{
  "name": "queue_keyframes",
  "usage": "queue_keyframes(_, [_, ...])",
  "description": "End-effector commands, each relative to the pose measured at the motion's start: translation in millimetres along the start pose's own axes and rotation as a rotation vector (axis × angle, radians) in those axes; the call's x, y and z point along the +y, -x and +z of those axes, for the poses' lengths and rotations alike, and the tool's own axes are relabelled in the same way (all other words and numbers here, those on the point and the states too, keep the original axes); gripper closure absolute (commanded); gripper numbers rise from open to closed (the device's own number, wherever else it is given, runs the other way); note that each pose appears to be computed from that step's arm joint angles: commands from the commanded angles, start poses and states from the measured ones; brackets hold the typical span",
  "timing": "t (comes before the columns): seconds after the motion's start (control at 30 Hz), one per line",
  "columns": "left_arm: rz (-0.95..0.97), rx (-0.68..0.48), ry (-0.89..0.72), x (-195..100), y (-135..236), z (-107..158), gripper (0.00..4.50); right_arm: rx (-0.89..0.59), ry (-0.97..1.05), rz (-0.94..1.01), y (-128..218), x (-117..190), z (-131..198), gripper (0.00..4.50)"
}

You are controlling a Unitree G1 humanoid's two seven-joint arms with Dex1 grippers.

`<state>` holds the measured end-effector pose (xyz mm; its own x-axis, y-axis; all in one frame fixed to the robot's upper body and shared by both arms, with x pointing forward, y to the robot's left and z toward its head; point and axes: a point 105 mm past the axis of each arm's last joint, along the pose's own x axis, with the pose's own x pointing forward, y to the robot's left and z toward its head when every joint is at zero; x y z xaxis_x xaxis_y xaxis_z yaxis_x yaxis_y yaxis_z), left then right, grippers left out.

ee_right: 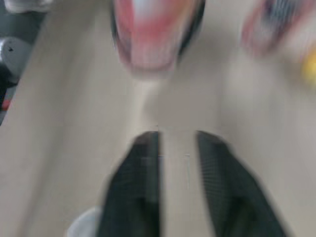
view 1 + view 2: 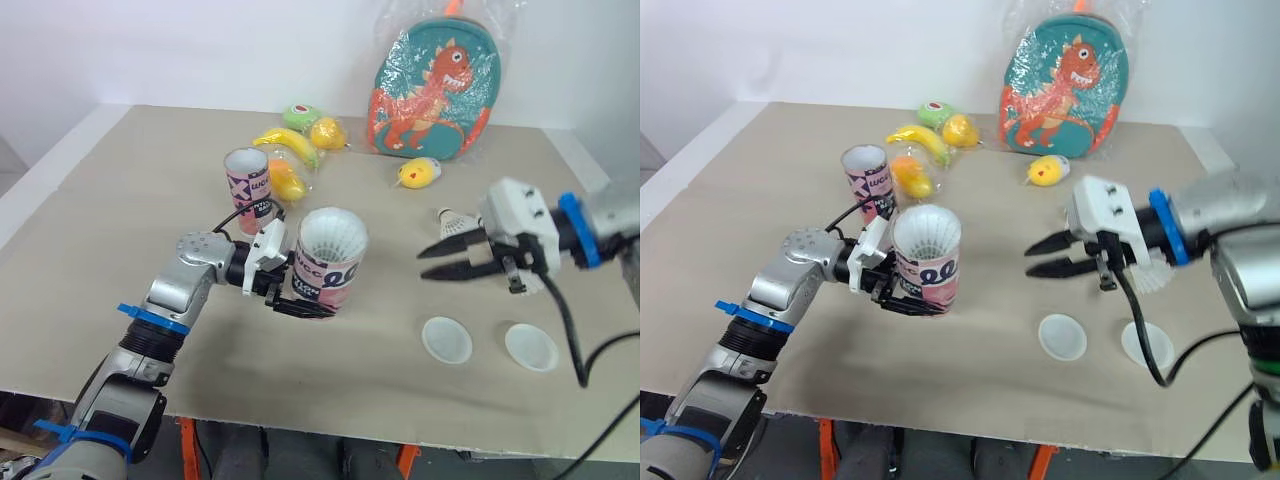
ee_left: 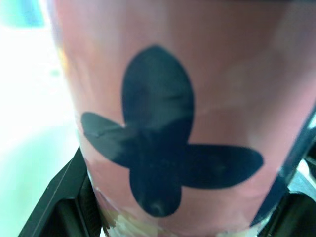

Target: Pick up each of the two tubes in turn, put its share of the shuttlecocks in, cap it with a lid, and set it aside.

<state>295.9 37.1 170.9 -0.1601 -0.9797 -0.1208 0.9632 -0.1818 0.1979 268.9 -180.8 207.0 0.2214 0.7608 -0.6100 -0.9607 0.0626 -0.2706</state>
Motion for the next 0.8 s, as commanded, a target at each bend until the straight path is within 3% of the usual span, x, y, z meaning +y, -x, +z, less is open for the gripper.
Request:
queue_keyframes(0.03, [0.029, -0.062, 0.074, 1.5, -10.3, -11.4, 1.1, 0.09, -0.014, -0.037, 2.2, 4.5, -21.9, 1.03])
queue_keyframes(0.13, [0.036, -0.051, 0.095, 3.9, -24.6, -28.7, 1.1, 0.123, -0.084, -0.054, -0.7, -0.7, -44.9, 1.03])
queue_keyframes(0.33, [0.048, -0.092, 0.105, 14.6, -46.4, -30.5, 1.1, 0.195, -0.134, -0.069, -6.9, -15.9, -72.7, 1.03])
queue_keyframes(0.67, [0.078, -0.013, 0.037, 9.0, -43.9, -61.8, 1.1, 0.308, -0.119, -0.023, -14.0, -16.0, -98.5, 1.03])
queue_keyframes(0.77, [0.08, 0.015, 0.062, 5.0, -39.8, -75.1, 1.1, 0.317, -0.111, -0.007, -18.7, -14.2, -100.7, 1.82])
queue_keyframes(0.8, [0.079, 0.02, 0.066, 4.1, -39.2, -77.5, 1.1, 0.317, -0.109, -0.002, -19.3, -13.7, -100.7, 2.32])
